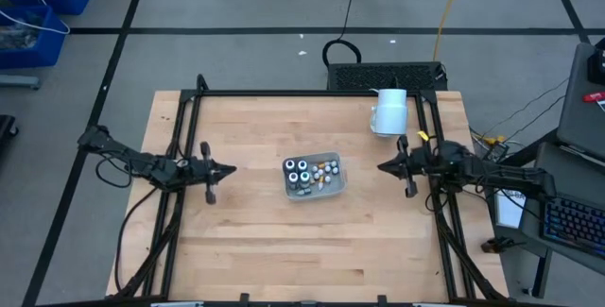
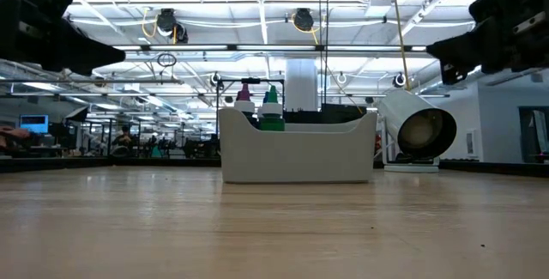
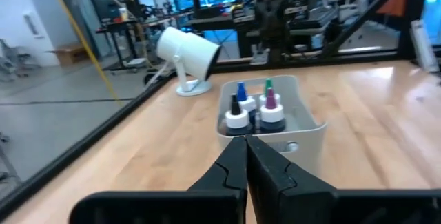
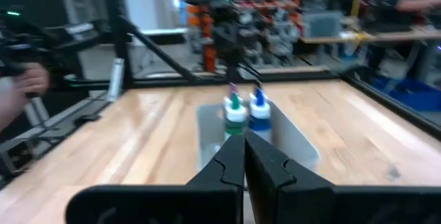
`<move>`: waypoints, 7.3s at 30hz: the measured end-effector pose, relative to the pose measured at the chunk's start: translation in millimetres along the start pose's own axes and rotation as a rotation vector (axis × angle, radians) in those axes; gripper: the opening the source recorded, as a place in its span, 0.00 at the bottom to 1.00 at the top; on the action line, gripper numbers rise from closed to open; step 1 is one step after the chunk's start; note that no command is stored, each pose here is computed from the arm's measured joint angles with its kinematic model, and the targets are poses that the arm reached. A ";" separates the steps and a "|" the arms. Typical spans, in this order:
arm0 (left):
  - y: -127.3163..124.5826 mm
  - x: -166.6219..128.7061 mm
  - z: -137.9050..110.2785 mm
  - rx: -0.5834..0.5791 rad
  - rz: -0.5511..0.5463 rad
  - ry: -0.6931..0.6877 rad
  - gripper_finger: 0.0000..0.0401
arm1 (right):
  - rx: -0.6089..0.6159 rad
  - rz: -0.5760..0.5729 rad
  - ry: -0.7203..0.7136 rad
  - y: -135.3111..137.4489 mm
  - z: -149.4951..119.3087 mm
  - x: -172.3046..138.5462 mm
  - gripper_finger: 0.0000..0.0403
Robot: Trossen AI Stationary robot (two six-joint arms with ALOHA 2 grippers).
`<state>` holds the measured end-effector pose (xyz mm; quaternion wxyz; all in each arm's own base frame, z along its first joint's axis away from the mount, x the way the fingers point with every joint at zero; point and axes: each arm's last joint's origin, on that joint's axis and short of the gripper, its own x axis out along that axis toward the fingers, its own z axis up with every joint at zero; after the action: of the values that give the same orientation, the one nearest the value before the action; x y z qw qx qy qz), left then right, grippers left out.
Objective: Pick & Place food coloring
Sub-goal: Return to Home Position
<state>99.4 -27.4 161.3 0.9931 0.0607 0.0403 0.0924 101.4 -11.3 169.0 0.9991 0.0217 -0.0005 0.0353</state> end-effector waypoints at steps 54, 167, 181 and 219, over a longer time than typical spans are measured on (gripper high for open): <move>-2.2 -0.1 -0.3 -0.069 -0.075 -0.001 0.10 | 0.083 -0.129 0.027 -5.2 -2.5 5.3 0.00; -2.0 0.0 1.5 -0.042 -0.071 -0.021 0.10 | 0.038 -0.125 0.073 -5.9 -6.3 8.1 0.00; -2.0 0.0 1.5 -0.042 -0.071 -0.021 0.10 | 0.038 -0.125 0.073 -5.9 -6.4 8.1 0.00; -2.0 0.0 1.6 -0.043 -0.071 -0.021 0.10 | 0.038 -0.125 0.073 -5.9 -6.3 8.1 0.00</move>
<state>99.8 -29.5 162.6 0.9972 0.0389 0.0299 0.0570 109.9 -16.3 162.5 0.9981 0.0395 0.0379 -0.0264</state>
